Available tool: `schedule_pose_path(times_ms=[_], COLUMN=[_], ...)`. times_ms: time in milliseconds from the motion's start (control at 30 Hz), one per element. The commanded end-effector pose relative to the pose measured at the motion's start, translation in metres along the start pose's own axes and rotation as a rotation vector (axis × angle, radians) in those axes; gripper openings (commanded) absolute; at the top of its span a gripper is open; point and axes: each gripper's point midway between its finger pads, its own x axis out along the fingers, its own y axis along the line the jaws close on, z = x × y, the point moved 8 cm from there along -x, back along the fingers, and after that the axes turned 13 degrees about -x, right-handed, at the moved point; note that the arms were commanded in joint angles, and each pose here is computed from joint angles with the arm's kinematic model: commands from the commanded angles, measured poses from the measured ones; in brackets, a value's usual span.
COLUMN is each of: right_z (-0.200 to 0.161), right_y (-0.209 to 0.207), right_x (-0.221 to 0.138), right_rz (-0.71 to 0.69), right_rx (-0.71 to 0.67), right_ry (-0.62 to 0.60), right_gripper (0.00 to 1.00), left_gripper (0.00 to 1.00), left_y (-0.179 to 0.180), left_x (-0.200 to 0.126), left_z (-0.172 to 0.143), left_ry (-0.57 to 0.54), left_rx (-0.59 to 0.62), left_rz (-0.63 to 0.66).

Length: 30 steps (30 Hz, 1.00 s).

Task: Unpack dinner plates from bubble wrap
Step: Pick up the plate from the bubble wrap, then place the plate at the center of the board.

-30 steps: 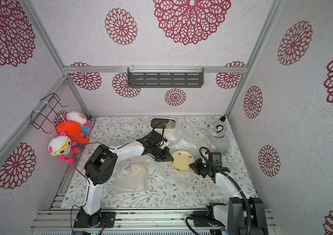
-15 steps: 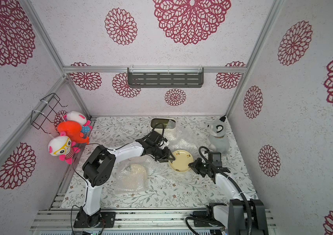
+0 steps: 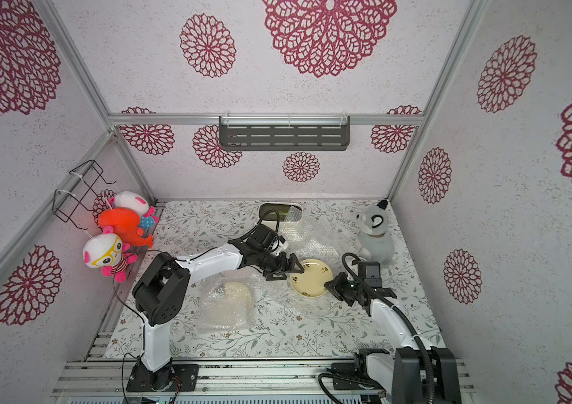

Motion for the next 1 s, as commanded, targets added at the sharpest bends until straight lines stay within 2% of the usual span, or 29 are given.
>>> schedule_pose_path(times_ms=[0,267,433,667,967], right_z=[0.009,-0.006,-0.022,-0.034,-0.041], right_y=[0.019,0.029,0.026,0.019,0.011], right_x=[-0.02,-0.064,-0.094,-0.129,-0.144], right_rz=[0.007,-0.123,-0.27,-0.51,-0.639], right_rx=[-0.048,0.004,0.07,0.107,0.187], right_ry=[-0.047,-0.074,-0.092,-0.099,-0.138], right_gripper=[0.03,0.02,0.02,0.0,0.0], left_gripper=[1.0,0.98,0.98,0.98,0.98], left_y=[-0.012,-0.028,-0.028,-0.007,0.019], left_x=[-0.026,-0.08,-0.119,-0.172,-0.21], left_z=[-0.008,-0.027,-0.044,-0.071,-0.088], left_ry=[-0.044,-0.116,-0.154,-0.282,-0.357], left_rx=[0.046,0.09,0.119,0.088,0.03], left_rz=[-0.005,-0.015,0.007,-0.011,0.005])
